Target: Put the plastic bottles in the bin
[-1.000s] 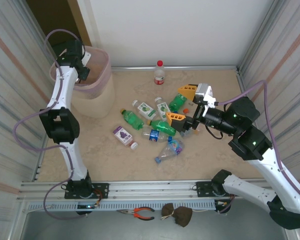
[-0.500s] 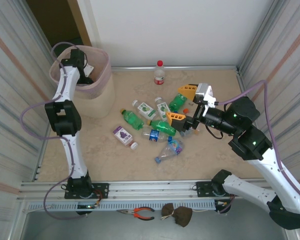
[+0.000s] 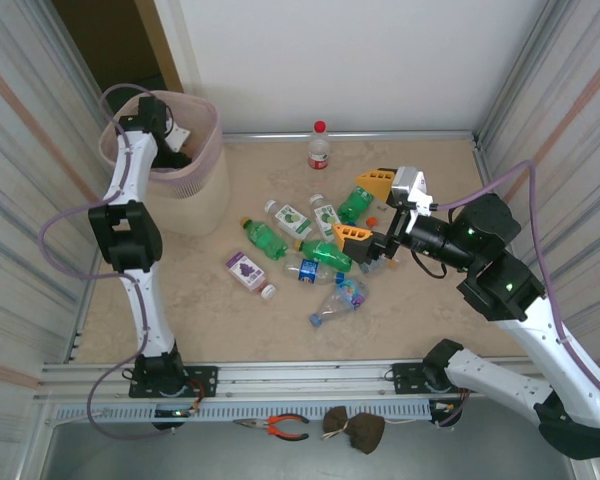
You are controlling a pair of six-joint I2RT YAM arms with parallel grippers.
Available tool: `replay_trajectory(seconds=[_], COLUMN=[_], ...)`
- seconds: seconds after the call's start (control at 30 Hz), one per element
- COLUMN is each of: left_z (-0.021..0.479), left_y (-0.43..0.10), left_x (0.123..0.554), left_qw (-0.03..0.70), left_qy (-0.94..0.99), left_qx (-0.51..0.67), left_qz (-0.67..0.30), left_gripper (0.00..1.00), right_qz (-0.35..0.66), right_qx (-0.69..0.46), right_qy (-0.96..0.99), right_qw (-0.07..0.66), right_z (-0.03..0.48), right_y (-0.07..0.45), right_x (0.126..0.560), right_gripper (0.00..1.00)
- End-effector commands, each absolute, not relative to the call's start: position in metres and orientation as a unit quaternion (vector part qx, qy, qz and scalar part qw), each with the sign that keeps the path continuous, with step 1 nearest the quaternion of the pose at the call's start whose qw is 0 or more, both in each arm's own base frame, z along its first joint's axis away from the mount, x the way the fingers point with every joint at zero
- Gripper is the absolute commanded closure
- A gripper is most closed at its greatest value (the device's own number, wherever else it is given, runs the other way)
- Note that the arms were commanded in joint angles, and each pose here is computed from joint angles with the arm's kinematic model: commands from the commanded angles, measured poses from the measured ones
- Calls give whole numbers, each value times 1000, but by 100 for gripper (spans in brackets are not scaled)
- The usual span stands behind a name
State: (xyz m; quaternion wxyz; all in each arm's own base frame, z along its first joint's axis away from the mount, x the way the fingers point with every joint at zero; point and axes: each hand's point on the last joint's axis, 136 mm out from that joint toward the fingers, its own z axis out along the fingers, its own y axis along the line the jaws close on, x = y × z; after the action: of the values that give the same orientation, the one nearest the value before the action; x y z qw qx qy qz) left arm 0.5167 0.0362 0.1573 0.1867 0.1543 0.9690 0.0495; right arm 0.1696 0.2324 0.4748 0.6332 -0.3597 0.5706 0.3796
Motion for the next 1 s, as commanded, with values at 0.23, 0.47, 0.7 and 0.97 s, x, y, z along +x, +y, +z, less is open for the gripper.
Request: replay_trajectory(seconds=[0.23, 0.47, 0.7, 0.97], left_z=[258, 296, 333, 370], left_y=[23, 15, -6, -36], left_x=[510, 498, 481, 457], left_qw=[298, 339, 384, 427], left_qy=[944, 932, 913, 885], left_qx=[136, 130, 126, 125], left_qz=[29, 13, -49, -136], left_gripper=[21, 20, 21, 22], right_qz=[365, 350, 332, 304], right_qx=[-334, -321, -297, -262], right_qy=[571, 594, 630, 682], right_qw=[655, 650, 636, 612], right_z=[485, 476, 462, 438], right_y=[216, 212, 208, 202], right_x=[168, 175, 188, 206], right_gripper=[6, 6, 6, 6])
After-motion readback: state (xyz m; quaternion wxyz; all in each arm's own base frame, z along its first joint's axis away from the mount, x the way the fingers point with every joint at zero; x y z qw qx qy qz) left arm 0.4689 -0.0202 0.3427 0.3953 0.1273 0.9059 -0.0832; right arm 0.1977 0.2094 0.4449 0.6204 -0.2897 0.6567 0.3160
